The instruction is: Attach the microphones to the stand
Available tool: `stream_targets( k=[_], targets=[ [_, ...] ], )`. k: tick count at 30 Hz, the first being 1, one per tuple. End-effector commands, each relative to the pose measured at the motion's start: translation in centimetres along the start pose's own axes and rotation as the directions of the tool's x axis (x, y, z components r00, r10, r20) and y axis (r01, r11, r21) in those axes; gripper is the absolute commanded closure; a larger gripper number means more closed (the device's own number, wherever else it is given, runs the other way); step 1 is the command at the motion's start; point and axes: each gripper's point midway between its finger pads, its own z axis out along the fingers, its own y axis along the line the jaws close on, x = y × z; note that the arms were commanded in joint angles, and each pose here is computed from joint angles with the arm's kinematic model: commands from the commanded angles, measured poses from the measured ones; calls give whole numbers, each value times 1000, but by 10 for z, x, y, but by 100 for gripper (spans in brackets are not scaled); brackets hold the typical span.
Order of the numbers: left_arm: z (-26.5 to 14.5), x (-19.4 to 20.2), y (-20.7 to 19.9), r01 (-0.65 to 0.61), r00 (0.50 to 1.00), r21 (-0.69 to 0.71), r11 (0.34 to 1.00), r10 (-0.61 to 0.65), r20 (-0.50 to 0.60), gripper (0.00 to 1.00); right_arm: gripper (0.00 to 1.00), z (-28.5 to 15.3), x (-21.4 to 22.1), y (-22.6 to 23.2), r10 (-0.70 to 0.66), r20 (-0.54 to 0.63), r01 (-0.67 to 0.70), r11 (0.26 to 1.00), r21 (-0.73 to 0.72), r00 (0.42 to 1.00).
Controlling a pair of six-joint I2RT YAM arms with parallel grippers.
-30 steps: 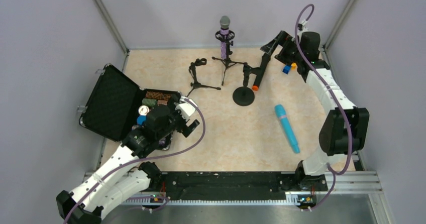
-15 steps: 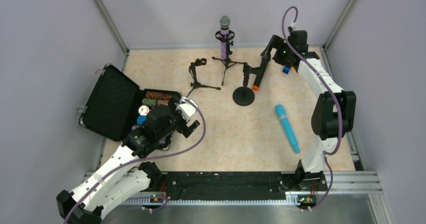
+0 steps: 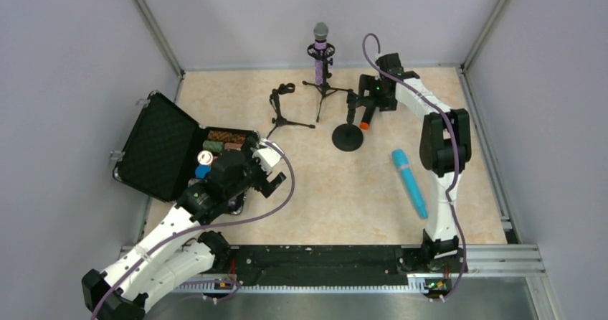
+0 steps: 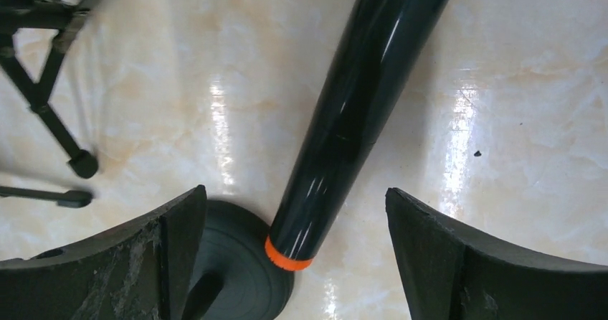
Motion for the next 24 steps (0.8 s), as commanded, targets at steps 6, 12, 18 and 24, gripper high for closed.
stream_targets(
  k=[6, 12, 18, 24],
  targets=[
    [4, -10, 1, 0, 999, -8, 1000, 0, 43, 1, 12, 30, 25, -6, -83, -107, 93, 992, 90, 991],
    [3, -9, 2, -3, 999, -16, 1000, 3, 41, 1, 22, 35, 36, -23, -97, -141, 120, 979, 163, 985],
    [4, -9, 1, -3, 999, -11, 1000, 4, 40, 1, 24, 23, 41, -44, -113, -142, 147, 953, 264, 983],
    [4, -10, 0, -4, 999, -6, 1000, 4, 42, 1, 24, 8, 49, -67, -123, -150, 171, 913, 372, 981]
  ],
)
